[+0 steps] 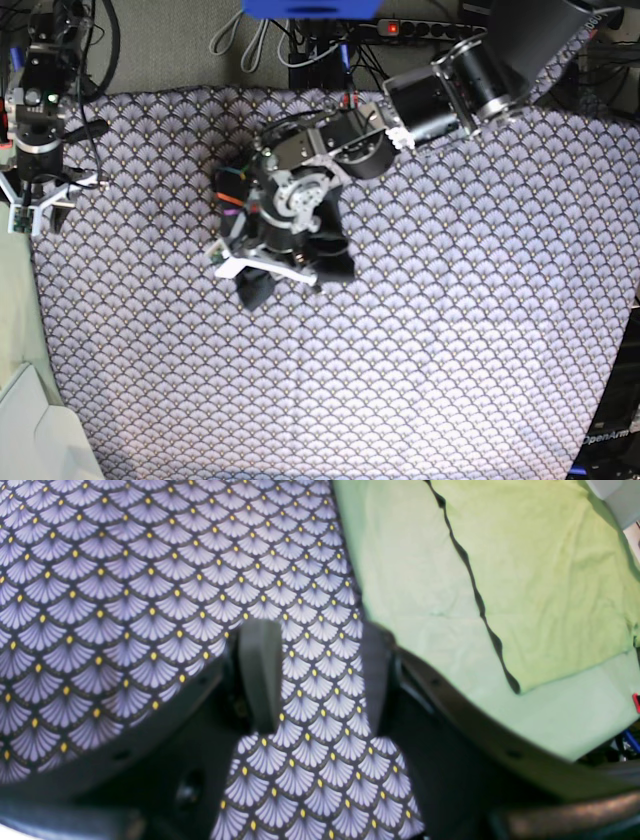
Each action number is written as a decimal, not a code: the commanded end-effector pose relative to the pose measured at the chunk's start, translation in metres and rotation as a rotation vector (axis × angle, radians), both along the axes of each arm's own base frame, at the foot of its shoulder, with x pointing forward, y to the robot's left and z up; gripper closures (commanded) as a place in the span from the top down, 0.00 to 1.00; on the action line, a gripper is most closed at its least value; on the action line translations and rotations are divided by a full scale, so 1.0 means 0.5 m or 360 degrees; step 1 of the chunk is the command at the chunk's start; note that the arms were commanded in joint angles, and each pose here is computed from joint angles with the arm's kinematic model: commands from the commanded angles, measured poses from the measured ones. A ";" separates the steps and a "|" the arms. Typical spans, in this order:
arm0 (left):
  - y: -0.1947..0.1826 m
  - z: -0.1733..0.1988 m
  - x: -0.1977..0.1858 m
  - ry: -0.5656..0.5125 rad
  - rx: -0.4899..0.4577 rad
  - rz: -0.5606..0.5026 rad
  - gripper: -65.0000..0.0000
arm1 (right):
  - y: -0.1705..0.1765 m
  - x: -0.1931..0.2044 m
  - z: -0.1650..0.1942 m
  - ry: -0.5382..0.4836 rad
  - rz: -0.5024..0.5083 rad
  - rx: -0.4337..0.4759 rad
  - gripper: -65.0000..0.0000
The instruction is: Fold the T-shirt properly
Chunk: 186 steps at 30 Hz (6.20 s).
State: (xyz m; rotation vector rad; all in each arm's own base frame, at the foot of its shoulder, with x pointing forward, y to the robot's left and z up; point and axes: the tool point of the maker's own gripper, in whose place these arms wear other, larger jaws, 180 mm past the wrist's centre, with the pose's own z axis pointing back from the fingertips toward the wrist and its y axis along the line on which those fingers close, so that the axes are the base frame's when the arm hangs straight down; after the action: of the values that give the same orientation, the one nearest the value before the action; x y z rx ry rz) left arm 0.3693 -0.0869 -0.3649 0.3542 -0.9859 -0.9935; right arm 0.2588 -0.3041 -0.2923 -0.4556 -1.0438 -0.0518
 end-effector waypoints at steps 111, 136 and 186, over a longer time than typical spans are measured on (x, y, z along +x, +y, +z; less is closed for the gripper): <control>0.782 -0.140 -0.538 0.0503 -0.0055 0.1819 0.00 | 0.521 -0.089 -0.157 0.0049 0.1003 0.0402 0.00; 0.619 -0.338 -0.669 0.0933 -0.0295 0.1565 0.00 | 0.240 -0.307 -0.274 0.0547 0.0477 0.0170 0.00; 0.659 -0.564 -0.733 0.1025 -0.0179 0.1836 0.00 | 0.184 -0.612 -0.707 0.1333 0.0097 0.0320 0.00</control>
State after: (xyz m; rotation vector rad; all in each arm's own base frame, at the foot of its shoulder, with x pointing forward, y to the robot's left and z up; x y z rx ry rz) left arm 0.0056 0.2383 -0.6478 0.3788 -0.1420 0.0393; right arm -0.0413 -0.2076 -0.6474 -0.2084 -0.2287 0.0787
